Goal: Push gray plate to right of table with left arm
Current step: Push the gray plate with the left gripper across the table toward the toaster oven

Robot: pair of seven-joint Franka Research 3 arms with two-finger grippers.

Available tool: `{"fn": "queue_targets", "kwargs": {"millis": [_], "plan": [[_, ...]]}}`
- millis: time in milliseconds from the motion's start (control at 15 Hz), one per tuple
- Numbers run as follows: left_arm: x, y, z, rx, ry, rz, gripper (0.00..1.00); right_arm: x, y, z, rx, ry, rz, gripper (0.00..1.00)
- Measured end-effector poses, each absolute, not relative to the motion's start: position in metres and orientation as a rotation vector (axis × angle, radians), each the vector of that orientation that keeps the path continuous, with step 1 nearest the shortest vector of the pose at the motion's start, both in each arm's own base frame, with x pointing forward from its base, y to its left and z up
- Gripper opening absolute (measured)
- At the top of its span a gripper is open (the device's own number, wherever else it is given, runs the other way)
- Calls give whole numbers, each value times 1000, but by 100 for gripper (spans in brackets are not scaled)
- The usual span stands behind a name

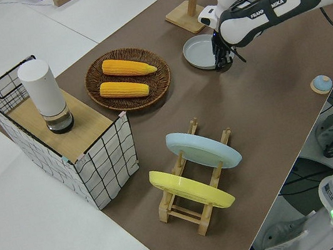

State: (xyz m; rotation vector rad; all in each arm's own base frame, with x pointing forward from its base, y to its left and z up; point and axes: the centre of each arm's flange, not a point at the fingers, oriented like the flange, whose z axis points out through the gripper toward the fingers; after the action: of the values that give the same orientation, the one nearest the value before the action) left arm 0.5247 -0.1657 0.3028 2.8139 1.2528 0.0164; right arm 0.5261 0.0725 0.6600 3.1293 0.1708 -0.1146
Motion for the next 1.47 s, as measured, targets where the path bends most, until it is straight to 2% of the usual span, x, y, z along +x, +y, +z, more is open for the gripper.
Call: {"fn": "queue_targets", "kwargs": {"millis": [733, 1133, 1467], "plan": [[486, -271, 303, 2780, 1314, 0, 5, 526, 73, 660, 3129, 171, -115, 99], [473, -337, 302, 2748, 1341, 1, 5, 526, 73, 660, 3129, 171, -115, 99], [474, -382, 302, 2744, 1345, -4, 5, 526, 73, 660, 3129, 171, -115, 99]]}}
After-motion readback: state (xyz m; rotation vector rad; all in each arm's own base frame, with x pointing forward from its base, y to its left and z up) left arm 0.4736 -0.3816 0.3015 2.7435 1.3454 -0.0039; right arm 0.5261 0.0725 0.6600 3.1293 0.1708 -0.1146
